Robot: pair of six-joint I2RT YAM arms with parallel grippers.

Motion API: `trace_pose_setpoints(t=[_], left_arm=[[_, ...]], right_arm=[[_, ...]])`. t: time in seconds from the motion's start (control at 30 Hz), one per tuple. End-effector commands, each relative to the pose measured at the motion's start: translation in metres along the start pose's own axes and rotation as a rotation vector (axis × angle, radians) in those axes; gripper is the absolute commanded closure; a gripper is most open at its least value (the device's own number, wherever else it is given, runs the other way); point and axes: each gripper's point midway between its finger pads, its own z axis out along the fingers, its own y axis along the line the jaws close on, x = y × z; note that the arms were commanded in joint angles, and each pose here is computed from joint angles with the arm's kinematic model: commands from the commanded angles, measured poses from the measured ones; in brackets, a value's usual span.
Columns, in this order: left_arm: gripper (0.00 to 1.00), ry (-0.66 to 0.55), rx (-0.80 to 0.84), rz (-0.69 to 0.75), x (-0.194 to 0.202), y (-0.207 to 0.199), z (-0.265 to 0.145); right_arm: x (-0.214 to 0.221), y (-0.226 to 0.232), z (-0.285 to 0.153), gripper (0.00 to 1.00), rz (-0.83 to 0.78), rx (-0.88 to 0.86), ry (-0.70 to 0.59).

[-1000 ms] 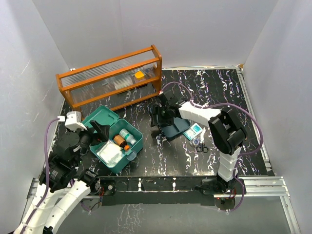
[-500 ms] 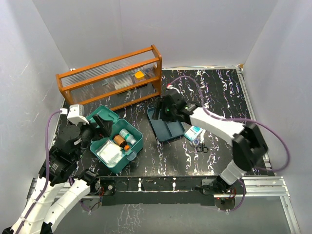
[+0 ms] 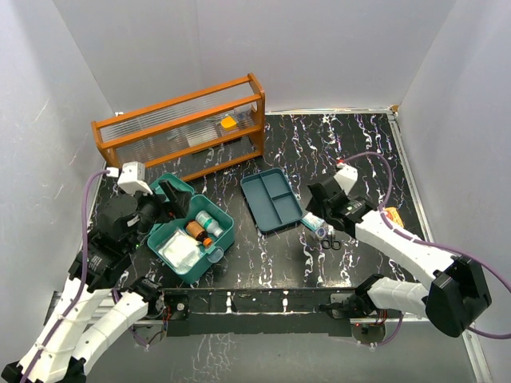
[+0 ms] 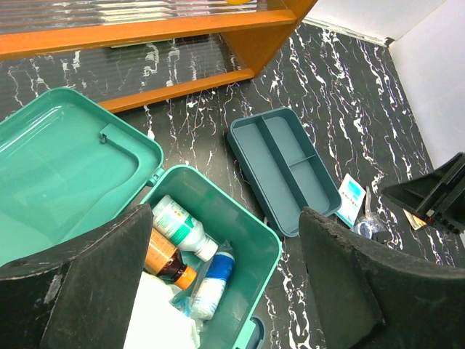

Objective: Organize the medicine kit

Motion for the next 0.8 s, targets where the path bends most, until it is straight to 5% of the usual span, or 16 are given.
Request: trace_pose_setpoints(t=[0.0, 0.77], left_arm=[[0.20, -0.042, 0.044, -0.014, -0.018, -0.013, -0.003], [0.19, -0.030, 0.052, -0.076, -0.014, -0.017, 0.003]], right_arm=[[0.004, -0.035, 0.001, 0.66, 0.047, 0.072, 0.009], [0.069, -0.067, 0.024, 0.68, 0.084, 0.049, 0.253]])
